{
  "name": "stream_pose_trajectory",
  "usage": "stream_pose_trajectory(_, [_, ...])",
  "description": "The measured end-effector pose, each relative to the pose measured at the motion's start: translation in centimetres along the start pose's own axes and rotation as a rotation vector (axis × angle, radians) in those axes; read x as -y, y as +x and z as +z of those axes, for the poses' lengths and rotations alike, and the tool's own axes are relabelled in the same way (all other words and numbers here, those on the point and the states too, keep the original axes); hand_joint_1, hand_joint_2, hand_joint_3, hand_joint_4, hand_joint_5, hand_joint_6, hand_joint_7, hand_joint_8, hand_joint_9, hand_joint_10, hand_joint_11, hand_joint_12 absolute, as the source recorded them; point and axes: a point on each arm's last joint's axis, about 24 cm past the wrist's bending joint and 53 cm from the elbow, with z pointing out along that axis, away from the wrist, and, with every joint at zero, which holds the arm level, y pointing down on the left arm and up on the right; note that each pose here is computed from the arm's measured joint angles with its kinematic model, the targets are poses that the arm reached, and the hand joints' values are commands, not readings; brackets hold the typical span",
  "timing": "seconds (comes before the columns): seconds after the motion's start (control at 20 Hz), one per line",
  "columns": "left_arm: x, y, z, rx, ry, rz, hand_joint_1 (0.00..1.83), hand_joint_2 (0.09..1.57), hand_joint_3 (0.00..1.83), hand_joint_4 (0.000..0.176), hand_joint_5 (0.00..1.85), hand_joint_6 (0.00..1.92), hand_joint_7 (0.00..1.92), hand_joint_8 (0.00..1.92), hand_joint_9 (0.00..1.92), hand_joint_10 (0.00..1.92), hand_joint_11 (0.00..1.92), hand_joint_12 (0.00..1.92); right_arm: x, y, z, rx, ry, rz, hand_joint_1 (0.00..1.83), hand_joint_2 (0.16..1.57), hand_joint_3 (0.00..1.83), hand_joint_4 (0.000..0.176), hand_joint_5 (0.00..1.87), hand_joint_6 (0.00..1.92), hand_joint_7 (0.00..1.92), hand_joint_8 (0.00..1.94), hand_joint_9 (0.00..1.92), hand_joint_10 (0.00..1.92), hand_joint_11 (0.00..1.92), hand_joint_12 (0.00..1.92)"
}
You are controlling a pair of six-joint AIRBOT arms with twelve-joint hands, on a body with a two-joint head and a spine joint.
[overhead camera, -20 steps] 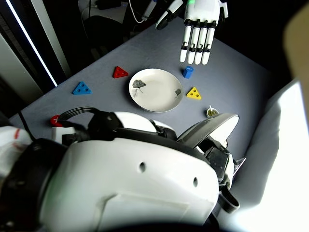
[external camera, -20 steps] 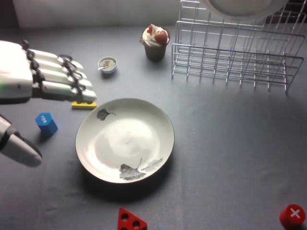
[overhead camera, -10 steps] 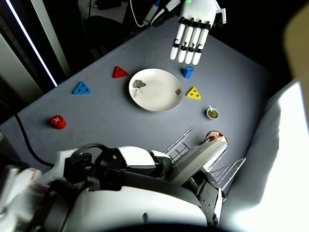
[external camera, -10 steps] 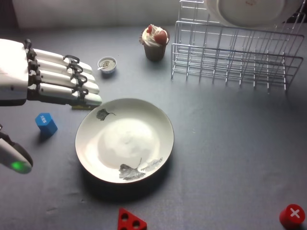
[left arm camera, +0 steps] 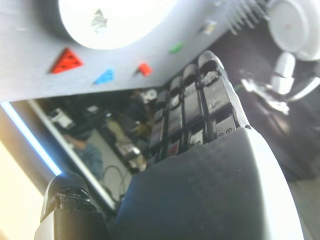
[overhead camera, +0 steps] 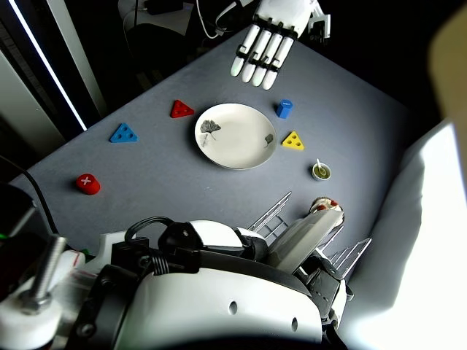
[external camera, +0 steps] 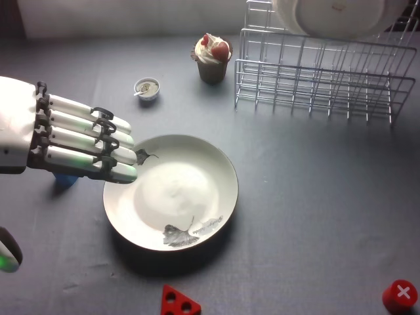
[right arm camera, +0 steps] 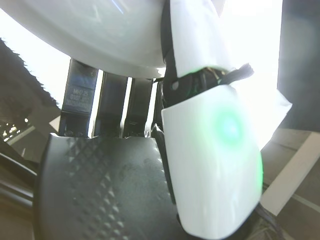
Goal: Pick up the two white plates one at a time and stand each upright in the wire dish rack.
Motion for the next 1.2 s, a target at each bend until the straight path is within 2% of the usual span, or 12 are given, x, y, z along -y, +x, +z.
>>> stream_pose_trajectory(0.1, [0.0, 0.4, 0.3, -0.014, 0.005, 0.003, 0.00, 0.94, 0.00, 0.000, 0.16, 0.01, 0.21, 0.01, 0.20, 0.01, 0.19, 0.01, 0.4, 0.0, 0.3, 0.001, -0.001, 0.001, 1.49, 1.10, 0.00, 0.000, 0.87, 1.12, 0.93, 0.82, 1.00, 0.92, 0.90, 1.47])
stream_pose_trajectory(0.2, [0.1, 0.6, 0.5, -0.022, 0.009, 0.004, 0.00, 0.95, 0.00, 0.000, 0.16, 0.00, 0.19, 0.00, 0.19, 0.00, 0.19, 0.01, 1.2, 0.0, 0.5, 0.002, 0.012, -0.002, 1.49, 1.09, 0.00, 0.000, 0.89, 1.08, 0.98, 0.71, 1.01, 0.90, 0.97, 1.42])
stream_pose_trajectory(0.25, [0.1, 0.6, 0.5, -0.021, 0.009, 0.004, 0.00, 0.94, 0.00, 0.000, 0.17, 0.01, 0.19, 0.00, 0.19, 0.00, 0.21, 0.02, 1.3, 0.1, 0.6, 0.001, 0.016, -0.005, 1.49, 1.07, 0.00, 0.000, 0.94, 0.99, 1.03, 0.63, 1.06, 0.83, 0.99, 1.38])
stream_pose_trajectory(0.4, [0.0, 0.6, 0.6, -0.021, 0.006, 0.004, 0.00, 0.94, 0.00, 0.000, 0.15, 0.00, 0.17, 0.00, 0.16, 0.00, 0.18, 0.01, 1.7, 0.4, 0.7, -0.004, 0.010, -0.013, 1.50, 1.06, 0.00, 0.000, 0.96, 0.96, 1.06, 0.60, 1.07, 0.81, 0.94, 1.41])
stream_pose_trajectory(0.5, [0.0, 0.7, 0.8, -0.022, 0.008, 0.004, 0.00, 0.95, 0.00, 0.000, 0.15, 0.00, 0.18, 0.00, 0.18, 0.01, 0.19, 0.01, 1.8, 0.6, 0.9, -0.007, 0.007, -0.006, 1.49, 1.08, 0.00, 0.000, 0.93, 1.03, 1.01, 0.69, 1.06, 0.82, 0.93, 1.41])
stream_pose_trajectory(0.6, [0.0, 0.9, 1.0, -0.028, 0.008, 0.004, 0.00, 0.95, 0.01, 0.000, 0.14, 0.00, 0.17, 0.00, 0.16, 0.00, 0.18, 0.00, 2.1, 0.7, 1.1, -0.008, 0.008, -0.005, 1.49, 1.06, 0.00, 0.000, 0.96, 0.98, 1.06, 0.58, 1.11, 0.74, 1.00, 1.36])
stream_pose_trajectory(0.7, [0.1, 1.0, 1.0, -0.033, 0.009, 0.006, 0.00, 0.95, 0.00, 0.000, 0.13, 0.00, 0.17, 0.00, 0.16, 0.00, 0.16, 0.00, 2.6, 0.7, 1.2, -0.007, 0.014, 0.000, 1.49, 1.06, 0.00, 0.000, 0.95, 0.99, 1.05, 0.58, 1.10, 0.76, 1.00, 1.37])
stream_pose_trajectory(0.8, [0.0, 0.9, 0.9, -0.033, 0.007, 0.006, 0.00, 0.93, 0.00, 0.000, 0.12, 0.00, 0.16, 0.00, 0.15, 0.00, 0.16, 0.00, 3.1, 0.9, 1.4, -0.010, 0.023, 0.002, 1.50, 1.05, 0.00, 0.000, 0.98, 0.93, 1.14, 0.41, 1.13, 0.72, 1.00, 1.38])
stream_pose_trajectory(0.9, [-0.3, 0.9, 0.8, -0.032, -0.002, 0.007, 0.00, 0.94, 0.00, 0.000, 0.14, 0.01, 0.18, 0.01, 0.17, 0.01, 0.17, 0.01, 3.7, 1.0, 1.6, -0.009, 0.033, 0.003, 1.50, 1.04, 0.00, 0.000, 0.98, 0.90, 1.15, 0.40, 1.13, 0.73, 1.02, 1.35])
stream_pose_trajectory(0.95, [-0.3, 0.9, 0.8, -0.033, -0.001, 0.007, 0.00, 0.94, 0.00, 0.000, 0.14, 0.01, 0.17, 0.00, 0.17, 0.01, 0.17, 0.00, 4.0, 0.9, 1.6, -0.008, 0.036, 0.003, 1.50, 1.04, 0.00, 0.000, 0.99, 0.86, 1.13, 0.46, 1.18, 0.66, 0.98, 1.36])
stream_pose_trajectory(1.05, [-0.3, 0.9, 0.8, -0.033, -0.001, 0.008, 0.00, 0.95, 0.00, 0.000, 0.13, 0.00, 0.16, 0.00, 0.16, 0.00, 0.18, 0.01, 4.2, 1.2, 1.7, -0.012, 0.039, 0.002, 1.50, 1.06, 0.00, 0.000, 0.93, 0.93, 1.06, 0.64, 1.18, 0.65, 0.96, 1.39])
stream_pose_trajectory(1.2, [-0.3, 0.9, 0.8, -0.033, -0.001, 0.008, 0.00, 0.94, 0.00, 0.000, 0.15, 0.01, 0.19, 0.01, 0.17, 0.01, 0.19, 0.01, 5.0, 1.7, 1.8, -0.021, 0.052, -0.006, 1.50, 1.08, 0.00, 0.000, 0.85, 1.04, 1.01, 0.76, 1.10, 0.75, 0.96, 1.42])
